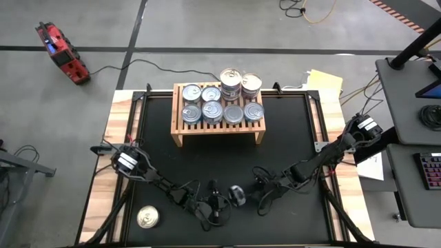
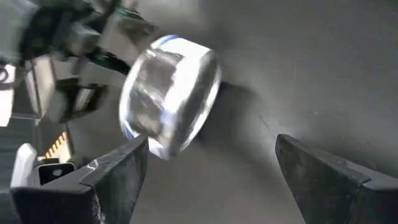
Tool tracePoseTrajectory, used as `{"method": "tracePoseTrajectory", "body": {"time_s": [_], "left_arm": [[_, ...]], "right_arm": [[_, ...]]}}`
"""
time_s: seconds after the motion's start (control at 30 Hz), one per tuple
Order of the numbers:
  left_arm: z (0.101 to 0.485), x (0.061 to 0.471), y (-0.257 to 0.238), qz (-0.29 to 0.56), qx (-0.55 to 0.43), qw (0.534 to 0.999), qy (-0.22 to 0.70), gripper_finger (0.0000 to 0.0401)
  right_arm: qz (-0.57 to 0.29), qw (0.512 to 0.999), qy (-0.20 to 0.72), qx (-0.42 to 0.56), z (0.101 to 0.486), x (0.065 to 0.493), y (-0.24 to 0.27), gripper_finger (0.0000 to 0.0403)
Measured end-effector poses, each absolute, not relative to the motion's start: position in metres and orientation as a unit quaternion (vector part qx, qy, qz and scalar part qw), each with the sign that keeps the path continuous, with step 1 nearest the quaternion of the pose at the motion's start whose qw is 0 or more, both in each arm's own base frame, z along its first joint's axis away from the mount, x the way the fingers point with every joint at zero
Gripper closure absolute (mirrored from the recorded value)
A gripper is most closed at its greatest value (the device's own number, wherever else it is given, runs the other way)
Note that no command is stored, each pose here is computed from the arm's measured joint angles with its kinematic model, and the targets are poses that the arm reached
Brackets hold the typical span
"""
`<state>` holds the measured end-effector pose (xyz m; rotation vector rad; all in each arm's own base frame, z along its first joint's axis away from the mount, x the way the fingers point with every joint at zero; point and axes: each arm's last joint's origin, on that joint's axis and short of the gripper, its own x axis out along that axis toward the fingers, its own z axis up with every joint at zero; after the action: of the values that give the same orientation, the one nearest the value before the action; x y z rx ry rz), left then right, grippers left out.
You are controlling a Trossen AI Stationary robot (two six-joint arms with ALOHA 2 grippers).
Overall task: Stack canned seafood by type on shelf
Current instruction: Stack the blue tuna can on top of the blue tuna can
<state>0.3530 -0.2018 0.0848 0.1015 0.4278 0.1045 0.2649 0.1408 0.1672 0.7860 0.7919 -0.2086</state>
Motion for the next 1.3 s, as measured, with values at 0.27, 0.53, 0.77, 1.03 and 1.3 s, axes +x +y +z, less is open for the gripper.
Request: {"method": "tracePoseTrajectory", "body": {"time_s": [0.27,0.53,0.77,1.03,1.3], "left_arm": [[0.085,0.353,-0.202,0.053,0.048,0.976,0.207,0.0401],[0.086,0.353,-0.202,0.054,0.047,0.976,0.205,0.0401],[0.086,0.353,-0.202,0.056,0.045,0.977,0.202,0.0401],[0.087,0.353,-0.202,0.055,0.045,0.977,0.202,0.0401],[0.087,0.353,-0.201,0.051,0.044,0.977,0.201,0.0401]], "right_arm": [[-0.06,0.876,0.343,0.335,0.172,0.271,0.144,0.0062],[-0.035,0.906,0.331,0.263,0.174,0.278,0.148,0.0063],[-0.025,0.92,0.332,0.204,0.17,0.294,0.159,0.0073],[-0.021,0.923,0.333,0.192,0.174,0.306,0.167,0.0089],[-0.043,0.915,0.366,0.166,0.162,0.319,0.174,0.0105]]}}
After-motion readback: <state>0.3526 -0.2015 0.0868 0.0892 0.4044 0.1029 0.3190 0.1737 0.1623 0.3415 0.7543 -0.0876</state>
